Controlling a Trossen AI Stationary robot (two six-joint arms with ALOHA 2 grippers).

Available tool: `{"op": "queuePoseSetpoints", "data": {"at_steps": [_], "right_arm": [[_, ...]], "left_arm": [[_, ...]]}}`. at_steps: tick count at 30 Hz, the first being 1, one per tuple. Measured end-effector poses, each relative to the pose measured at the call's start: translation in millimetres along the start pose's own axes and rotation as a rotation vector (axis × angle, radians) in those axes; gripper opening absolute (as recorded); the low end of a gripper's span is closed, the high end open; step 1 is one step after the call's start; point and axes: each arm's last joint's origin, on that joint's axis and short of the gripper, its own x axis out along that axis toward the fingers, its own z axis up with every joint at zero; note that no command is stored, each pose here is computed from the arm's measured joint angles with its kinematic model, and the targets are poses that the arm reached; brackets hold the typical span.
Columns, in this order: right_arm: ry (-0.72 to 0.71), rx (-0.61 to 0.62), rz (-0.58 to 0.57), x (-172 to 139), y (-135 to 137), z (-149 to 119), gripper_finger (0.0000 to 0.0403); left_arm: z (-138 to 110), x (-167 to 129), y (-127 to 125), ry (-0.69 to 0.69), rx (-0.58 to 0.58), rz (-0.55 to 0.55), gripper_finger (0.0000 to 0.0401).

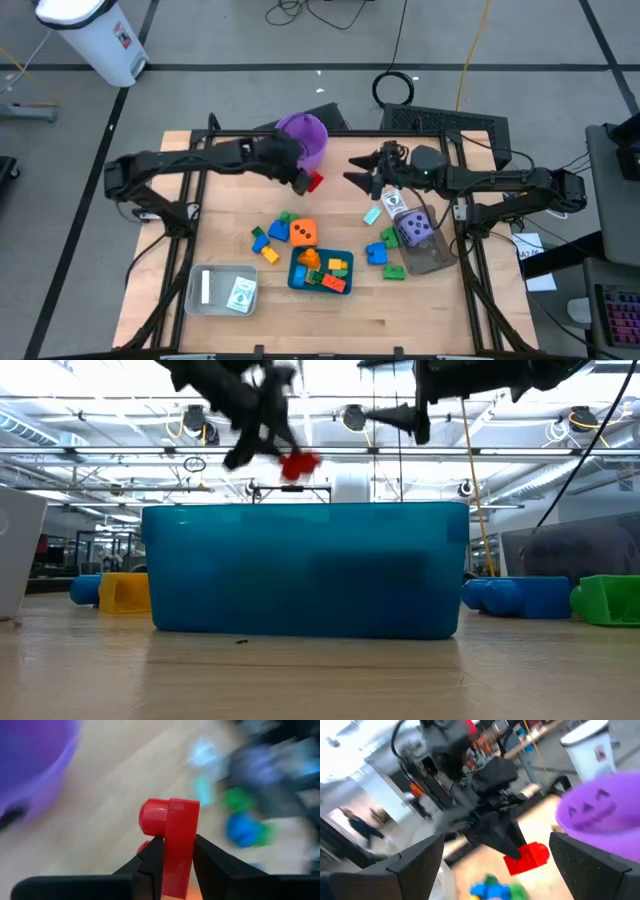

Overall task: Pick & Place Toys
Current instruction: Put the red game piece into the blue bin

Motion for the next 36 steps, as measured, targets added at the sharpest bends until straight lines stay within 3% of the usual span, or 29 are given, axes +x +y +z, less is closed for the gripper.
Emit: {"op": "queuePoseSetpoints", "data": {"at_steps": [6, 11, 16, 21, 31, 36], "right_arm": [[-0.106, 0.039, 0.068, -0.8, 6.5, 10.3, 0.0357], [-0.145, 0.039, 0.089, -1.5, 8.7, 13.9, 0.0357], [-0.164, 0.042, 0.077, 3.4, 7.0, 11.9, 0.0357], [-0.153, 0.038, 0.147, 13.4, 7.8, 5.3, 0.0357], [-0.165, 0.063, 0.187, 26.0, 8.9, -5.4, 0.0356], [-0.17, 0.069, 0.191, 28.0, 8.2, -6.5, 0.0333]], "left_arm": [[21.2, -51.6, -31.8, -0.307, 0.11, -0.256, 0.0086], [28.8, -69.2, -48.1, -0.456, 0.142, -0.38, 0.009], [31.2, -66.0, -57.3, -0.504, 0.142, -0.449, 0.0091], [34.3, -56.1, -60.1, -0.521, 0.12, -0.485, 0.0092], [34.4, -53.0, -59.8, -0.512, 0.109, -0.49, 0.0092], [34.2, -53.0, -59.8, -0.509, 0.109, -0.49, 0.0092]]}}
